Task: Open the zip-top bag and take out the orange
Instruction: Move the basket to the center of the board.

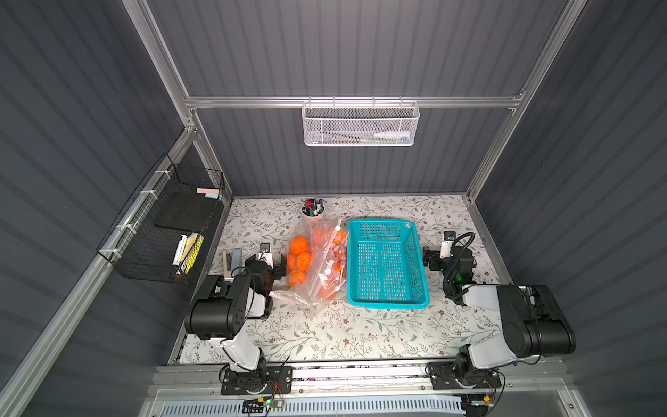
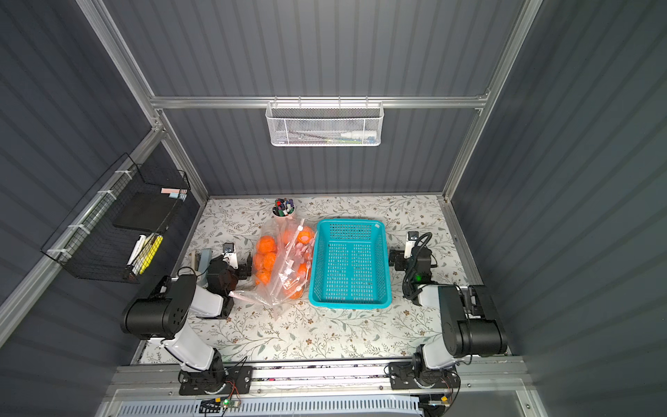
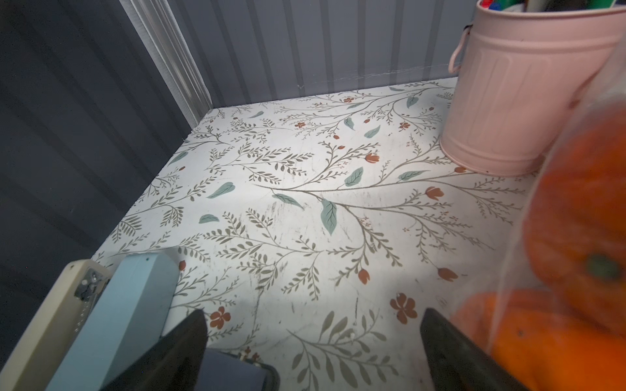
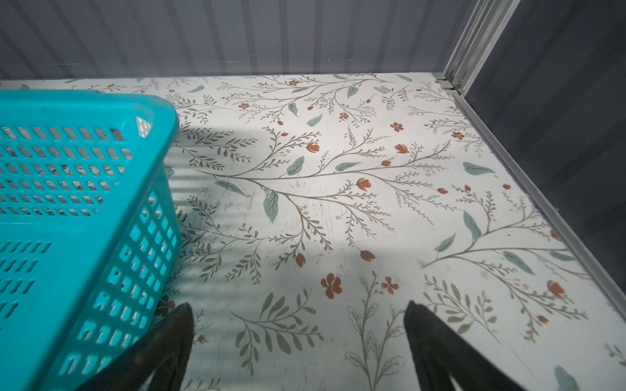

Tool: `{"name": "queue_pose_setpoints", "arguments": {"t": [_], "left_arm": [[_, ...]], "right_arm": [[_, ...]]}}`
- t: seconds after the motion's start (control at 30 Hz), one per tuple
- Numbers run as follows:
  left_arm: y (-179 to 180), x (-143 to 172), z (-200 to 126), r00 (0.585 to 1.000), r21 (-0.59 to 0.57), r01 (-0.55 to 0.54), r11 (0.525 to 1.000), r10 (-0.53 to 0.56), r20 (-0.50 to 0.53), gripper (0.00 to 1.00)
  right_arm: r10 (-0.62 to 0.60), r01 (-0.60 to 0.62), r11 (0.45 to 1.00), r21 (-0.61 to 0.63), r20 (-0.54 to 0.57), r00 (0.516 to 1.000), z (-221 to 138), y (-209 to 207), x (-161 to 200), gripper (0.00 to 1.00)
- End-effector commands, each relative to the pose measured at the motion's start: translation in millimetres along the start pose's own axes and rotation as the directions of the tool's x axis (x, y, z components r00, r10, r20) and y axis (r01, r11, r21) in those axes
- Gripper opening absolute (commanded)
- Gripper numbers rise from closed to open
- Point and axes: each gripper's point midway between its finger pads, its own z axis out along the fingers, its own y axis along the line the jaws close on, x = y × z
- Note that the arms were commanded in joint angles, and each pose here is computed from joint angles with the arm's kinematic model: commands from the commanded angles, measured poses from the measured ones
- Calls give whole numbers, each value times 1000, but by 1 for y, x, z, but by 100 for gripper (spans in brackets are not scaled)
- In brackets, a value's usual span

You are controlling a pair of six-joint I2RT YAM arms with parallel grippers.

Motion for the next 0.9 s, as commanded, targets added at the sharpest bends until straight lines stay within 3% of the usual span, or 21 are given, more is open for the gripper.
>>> {"name": "queue_pose_setpoints", "arguments": {"t": [0.0,0.2,0.27,0.3,0.43,0.57,0.63,0.7,0.77,0.87], "left_arm": [[-2,-1,2,1000,11,8,1000,-8,-3,99],[0,-1,3,1000,3,14,1000,-14,-6,99],[17,2,0,999,-95,37,995,-38,-13,99],[30,-5,-5,999,-170,34,985,-33,12,100],[39,-36,-16,994,-199,102,975,-105,-5,99],[46,-72,-24,969,-217,241,946,-248,-6,99],[40,-87,-32,926,-168,374,912,-377,12,99],[23,-101,-37,898,-70,434,898,-438,-42,99],[-1,-124,-39,880,61,468,882,-458,-124,99],[-29,-189,-46,895,287,444,849,-433,-105,99]], "right_arm": [[5,-5,1000,-3,9,1000,1,0,-4,99],[32,-31,999,-8,12,999,2,-5,-5,99],[34,-34,999,-11,7,999,1,-5,-5,99],[27,-27,1000,-14,9,1000,1,-5,-5,99],[7,-5,1000,-17,95,995,-12,-4,-43,99],[153,-151,985,78,-22,988,-51,-19,-75,99],[228,-224,971,89,-43,973,-71,-20,-90,96],[319,-316,948,48,-96,943,-87,-10,-95,94],[345,-357,933,-33,-187,920,-101,9,-88,88],[351,-405,909,-102,-338,873,-113,33,-64,84]]}}
